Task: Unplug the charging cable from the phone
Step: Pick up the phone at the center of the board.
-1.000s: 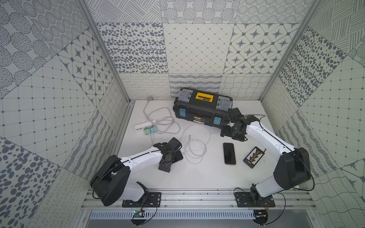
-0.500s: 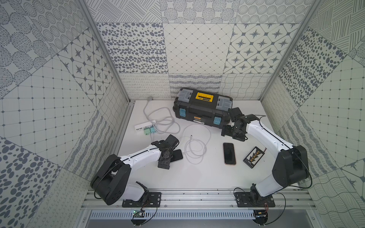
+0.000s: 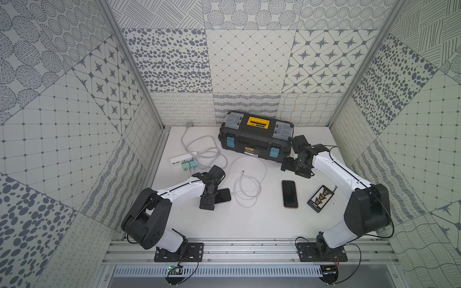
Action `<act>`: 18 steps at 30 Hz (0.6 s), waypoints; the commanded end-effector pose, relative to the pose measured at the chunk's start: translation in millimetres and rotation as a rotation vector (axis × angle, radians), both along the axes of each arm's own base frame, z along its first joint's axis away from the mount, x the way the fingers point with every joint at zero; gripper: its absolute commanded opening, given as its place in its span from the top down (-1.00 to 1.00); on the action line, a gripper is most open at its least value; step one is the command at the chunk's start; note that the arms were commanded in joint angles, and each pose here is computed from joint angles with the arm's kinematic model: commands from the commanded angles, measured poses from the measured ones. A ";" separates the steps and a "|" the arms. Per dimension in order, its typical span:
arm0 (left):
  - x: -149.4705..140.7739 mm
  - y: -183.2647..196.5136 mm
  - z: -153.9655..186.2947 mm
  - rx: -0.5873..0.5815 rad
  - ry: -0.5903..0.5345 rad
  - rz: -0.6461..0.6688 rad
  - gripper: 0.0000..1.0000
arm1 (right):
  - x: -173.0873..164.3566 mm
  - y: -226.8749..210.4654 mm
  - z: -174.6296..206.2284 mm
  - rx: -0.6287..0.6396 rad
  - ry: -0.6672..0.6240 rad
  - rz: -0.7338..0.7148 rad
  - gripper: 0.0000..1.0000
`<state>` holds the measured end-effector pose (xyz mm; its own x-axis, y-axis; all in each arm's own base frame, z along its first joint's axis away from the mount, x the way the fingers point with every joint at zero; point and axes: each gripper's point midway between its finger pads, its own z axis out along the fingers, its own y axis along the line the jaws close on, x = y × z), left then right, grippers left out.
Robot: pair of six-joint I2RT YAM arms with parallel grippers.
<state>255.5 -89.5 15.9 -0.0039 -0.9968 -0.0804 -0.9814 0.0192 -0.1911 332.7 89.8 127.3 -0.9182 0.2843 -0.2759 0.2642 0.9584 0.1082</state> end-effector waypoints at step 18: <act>56.1 -5.1 1.1 0.056 0.017 -0.233 -0.93 | -1.3 -1.7 0.3 0.014 -0.020 -0.017 -0.90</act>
<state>285.3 -90.3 15.1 -0.1138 -0.9878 -0.1061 -0.9859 0.1255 -0.1110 329.8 88.8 122.3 -0.9209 0.2865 -0.2643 0.2675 0.9577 0.1060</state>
